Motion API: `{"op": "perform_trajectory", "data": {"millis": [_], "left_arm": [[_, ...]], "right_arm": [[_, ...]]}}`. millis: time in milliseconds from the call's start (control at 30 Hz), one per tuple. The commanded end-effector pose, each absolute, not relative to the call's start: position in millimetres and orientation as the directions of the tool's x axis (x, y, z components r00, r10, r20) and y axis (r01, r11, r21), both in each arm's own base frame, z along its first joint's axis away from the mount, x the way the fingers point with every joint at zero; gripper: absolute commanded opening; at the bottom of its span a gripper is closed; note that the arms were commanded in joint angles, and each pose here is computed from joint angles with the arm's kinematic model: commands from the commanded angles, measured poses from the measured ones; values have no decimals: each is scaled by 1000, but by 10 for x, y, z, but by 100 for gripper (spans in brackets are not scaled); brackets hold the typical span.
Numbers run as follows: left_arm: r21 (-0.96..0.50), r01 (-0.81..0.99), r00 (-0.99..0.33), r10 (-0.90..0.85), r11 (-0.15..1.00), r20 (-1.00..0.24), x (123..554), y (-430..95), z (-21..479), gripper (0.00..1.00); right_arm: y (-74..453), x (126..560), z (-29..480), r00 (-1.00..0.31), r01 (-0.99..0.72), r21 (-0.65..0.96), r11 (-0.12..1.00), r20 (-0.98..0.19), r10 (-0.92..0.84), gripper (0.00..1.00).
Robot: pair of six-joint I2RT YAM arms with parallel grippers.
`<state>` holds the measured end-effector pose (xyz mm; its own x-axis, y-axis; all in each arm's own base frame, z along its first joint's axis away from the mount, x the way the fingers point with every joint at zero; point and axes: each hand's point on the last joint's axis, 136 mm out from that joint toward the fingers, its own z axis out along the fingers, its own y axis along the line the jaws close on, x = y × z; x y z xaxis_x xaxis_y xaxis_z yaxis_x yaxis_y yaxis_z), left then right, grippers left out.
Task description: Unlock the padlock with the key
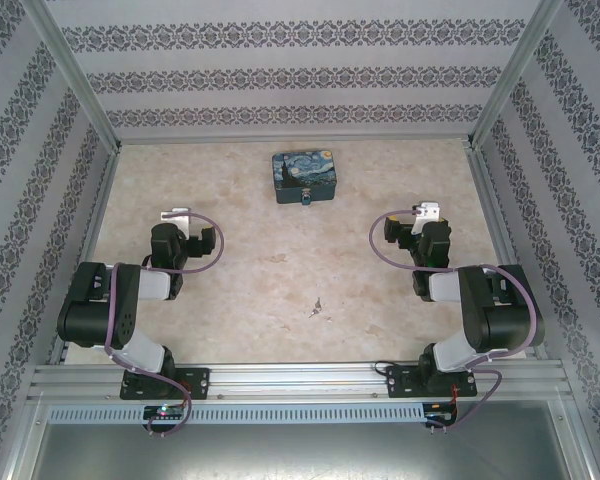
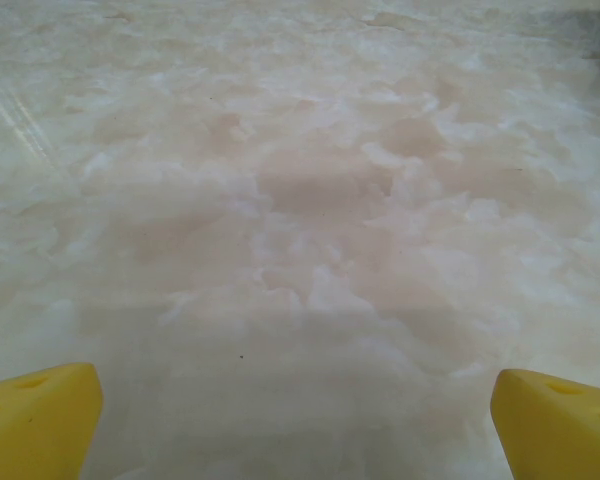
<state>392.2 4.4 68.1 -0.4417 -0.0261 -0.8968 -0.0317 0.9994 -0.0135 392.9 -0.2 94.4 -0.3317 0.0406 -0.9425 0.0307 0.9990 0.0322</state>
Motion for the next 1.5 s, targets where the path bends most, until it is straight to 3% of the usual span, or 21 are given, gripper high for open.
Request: {"op": "perform_trajectory", "data": {"millis": [0, 133, 367, 500, 600, 767, 867, 1067, 1467], "left_arm": [[-2, -25, -403, -12, 1000, -915, 4002, 80, 814, 100], [-4, -13, -397, -9, 1000, -918, 4000, 59, 840, 99], [1, -41, -452, -17, 999, -892, 4036, 102, 1155, 99], [-57, -71, -481, -85, 996, -873, 4079, 95, 1358, 100], [-161, -91, -536, -184, 983, -824, 4164, 17, 1440, 100], [-390, -116, -619, -373, 914, -691, 4442, -256, 1531, 100], [-511, -94, -651, -441, 854, -618, 4661, -495, 1567, 100], [-674, -43, -727, -486, 737, -485, 5124, -1025, 1543, 99], [-753, -63, -812, -472, 655, -343, 5704, -1770, 1132, 95]], "right_arm": [[16, 3987, 1062, -303, -7, 56, 998, -952, 52, 98], [1, 3974, 1085, -292, -5, 62, 998, -955, 58, 98], [-183, 3846, 1552, -253, 105, 84, 991, -961, 108, 98], [-237, 3838, 1894, -216, 162, 314, 936, -914, 344, 98], [47, 4007, 2159, -248, -7, 483, 876, -849, 467, 98], [532, 4467, 2349, -428, -178, 698, 694, -690, 584, 95], [690, 4840, 2275, -521, -160, 794, 586, -572, 633, 83], [962, 5507, 1864, -636, -34, 897, 441, -359, 683, 75], [1581, 5937, 1192, -712, 100, 911, 399, -215, 669, 71]]}}
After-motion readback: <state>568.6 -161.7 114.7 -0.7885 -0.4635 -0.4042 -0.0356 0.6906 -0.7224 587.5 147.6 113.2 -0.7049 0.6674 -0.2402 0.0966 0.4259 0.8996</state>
